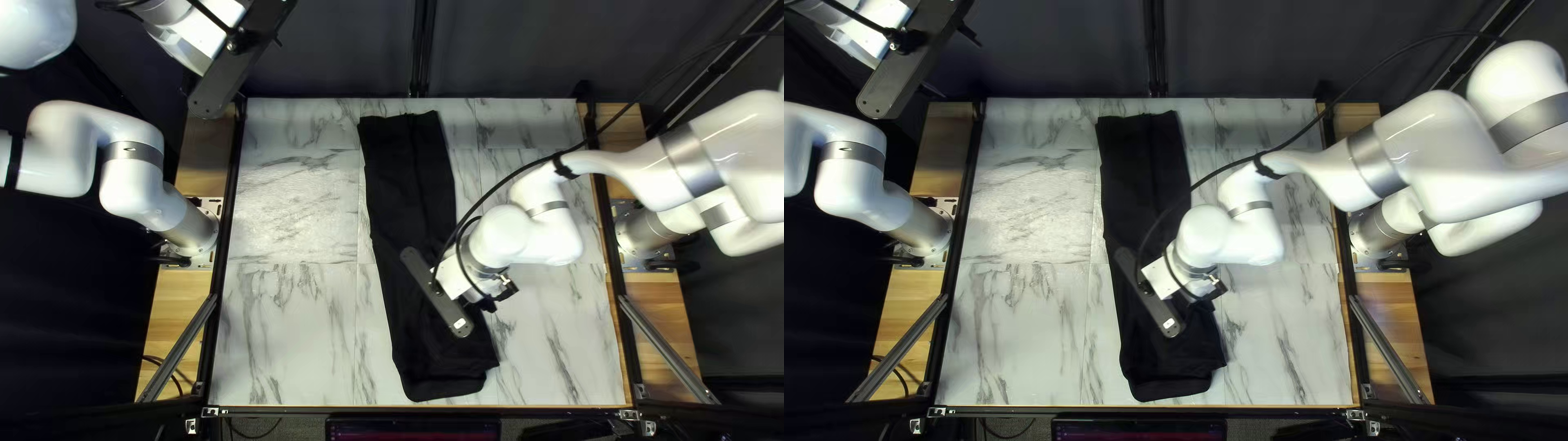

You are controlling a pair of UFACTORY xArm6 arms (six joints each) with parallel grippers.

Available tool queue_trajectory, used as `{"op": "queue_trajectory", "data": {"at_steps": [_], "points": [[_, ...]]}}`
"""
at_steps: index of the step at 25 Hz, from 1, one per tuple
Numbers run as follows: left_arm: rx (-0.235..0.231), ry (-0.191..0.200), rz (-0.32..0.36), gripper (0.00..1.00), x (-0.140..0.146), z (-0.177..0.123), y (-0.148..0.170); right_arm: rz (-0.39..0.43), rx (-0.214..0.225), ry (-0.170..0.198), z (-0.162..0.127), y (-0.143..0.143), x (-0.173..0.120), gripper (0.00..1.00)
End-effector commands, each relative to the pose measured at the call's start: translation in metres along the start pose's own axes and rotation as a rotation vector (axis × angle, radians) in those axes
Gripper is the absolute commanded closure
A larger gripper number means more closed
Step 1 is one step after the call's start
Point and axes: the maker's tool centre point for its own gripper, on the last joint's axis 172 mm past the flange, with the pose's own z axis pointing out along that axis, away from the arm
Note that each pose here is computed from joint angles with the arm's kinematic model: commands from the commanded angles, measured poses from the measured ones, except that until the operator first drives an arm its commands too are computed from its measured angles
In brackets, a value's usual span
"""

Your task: Fold t-shirt

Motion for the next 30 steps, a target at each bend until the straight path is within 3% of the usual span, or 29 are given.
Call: {"op": "queue_trajectory", "data": {"at_steps": [1,5,10,14,20,24,26,28,30], "points": [[0.0,0.0,0.0,0.0,0.0,0.0,0.0,0.027,0.025,-0.067,0.015,0.017,-0.001,0.0],[0.0,0.0,0.0,0.0,0.0,0.0,0.0,0.086,0.088,-0.146,0.021,0.023,-0.019,0.0],[0.0,0.0,0.0,0.0,0.0,0.0,0.0,0.063,0.13,-0.187,0.022,0.005,-0.026,0.0],[0.0,0.0,0.0,0.0,0.0,0.0,0.0,-0.067,0.119,-0.162,0.016,-0.021,-0.017,0.0],[0.0,0.0,0.0,0.0,0.0,0.0,0.0,-0.229,0.106,-0.118,0.0,-0.038,-0.009,0.0],[0.0,0.0,0.0,0.0,0.0,0.0,0.0,-0.269,0.099,-0.114,-0.001,-0.035,0.004,0.0],[0.0,0.0,0.0,0.0,0.0,0.0,0.0,-0.223,0.075,-0.111,-0.002,-0.029,0.009,0.0],[0.0,0.0,0.0,0.0,0.0,0.0,0.0,-0.077,0.01,-0.109,-0.008,-0.019,0.01,0.0],[0.0,0.0,0.0,0.0,0.0,0.0,0.0,0.166,-0.082,-0.098,-0.016,-0.013,0.002,0.0]]}}
